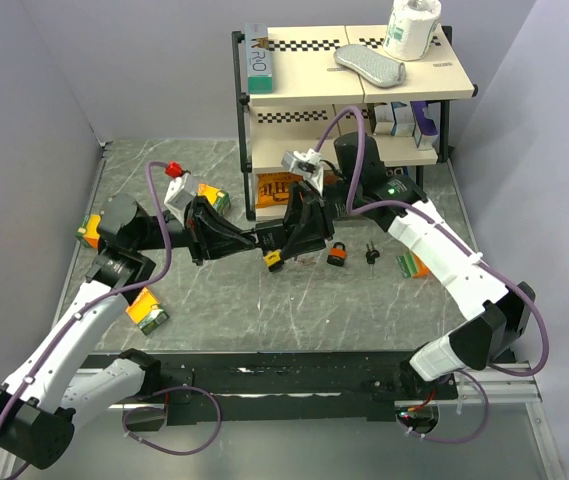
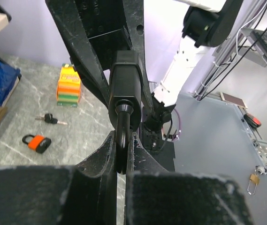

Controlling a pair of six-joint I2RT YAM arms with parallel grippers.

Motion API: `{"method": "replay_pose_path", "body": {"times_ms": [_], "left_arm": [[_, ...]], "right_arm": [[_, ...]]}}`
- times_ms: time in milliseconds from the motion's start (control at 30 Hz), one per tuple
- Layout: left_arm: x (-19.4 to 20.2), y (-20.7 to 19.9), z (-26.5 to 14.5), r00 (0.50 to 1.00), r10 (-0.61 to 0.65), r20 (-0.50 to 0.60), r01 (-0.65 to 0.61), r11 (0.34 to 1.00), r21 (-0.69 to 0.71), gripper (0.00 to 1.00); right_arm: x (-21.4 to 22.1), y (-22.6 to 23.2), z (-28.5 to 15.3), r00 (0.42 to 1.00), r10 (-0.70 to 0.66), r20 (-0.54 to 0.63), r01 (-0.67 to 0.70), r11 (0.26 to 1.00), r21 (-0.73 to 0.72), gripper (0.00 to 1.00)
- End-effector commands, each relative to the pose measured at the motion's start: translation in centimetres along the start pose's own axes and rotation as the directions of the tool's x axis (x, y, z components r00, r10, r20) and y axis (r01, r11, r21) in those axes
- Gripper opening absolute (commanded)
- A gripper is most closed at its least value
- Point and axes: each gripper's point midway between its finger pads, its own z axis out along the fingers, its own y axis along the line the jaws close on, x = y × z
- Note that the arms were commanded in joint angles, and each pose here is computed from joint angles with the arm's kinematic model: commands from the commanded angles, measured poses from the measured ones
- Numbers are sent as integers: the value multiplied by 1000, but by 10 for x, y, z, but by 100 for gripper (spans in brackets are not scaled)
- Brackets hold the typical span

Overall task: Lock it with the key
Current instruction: Lock the lock.

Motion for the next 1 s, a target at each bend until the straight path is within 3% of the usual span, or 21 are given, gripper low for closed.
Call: {"method": "replay_pose_path", "body": {"times_ms": [0,333,533,633,667,733,767,867,967], "left_arm": [[5,-6,39,1000,26,17,-27,994,104,1],[4,-11,51,1000,20,20,-23,990,140,1],[9,0,34,1000,13,-9,-13,998,69,1],[11,9,15,1000,12,-25,-12,1000,2,1],[16,12,9,999,-16,-45,15,1000,-15,1],[16,21,-6,999,2,-52,-5,998,-58,1],[22,21,-11,996,-36,-81,31,997,-67,1],[25,24,-20,991,31,-128,-42,996,-82,1],[36,22,-26,983,45,-179,-60,995,-79,1]], "right_arm": [[-22,-10,60,963,-270,-13,268,961,-73,0],[-12,-16,72,973,-226,-50,219,968,-121,0],[-9,-22,51,971,-230,-68,227,973,-45,4],[-1,-26,32,970,-226,-86,229,973,25,21],[4,-26,27,974,-206,-98,211,977,42,33],[12,-31,13,971,-204,-122,217,971,101,43],[17,-32,8,974,-181,-136,198,972,124,53],[29,-36,-8,975,-154,-159,182,967,179,64],[36,-37,-21,974,-138,-180,177,958,226,67]]}}
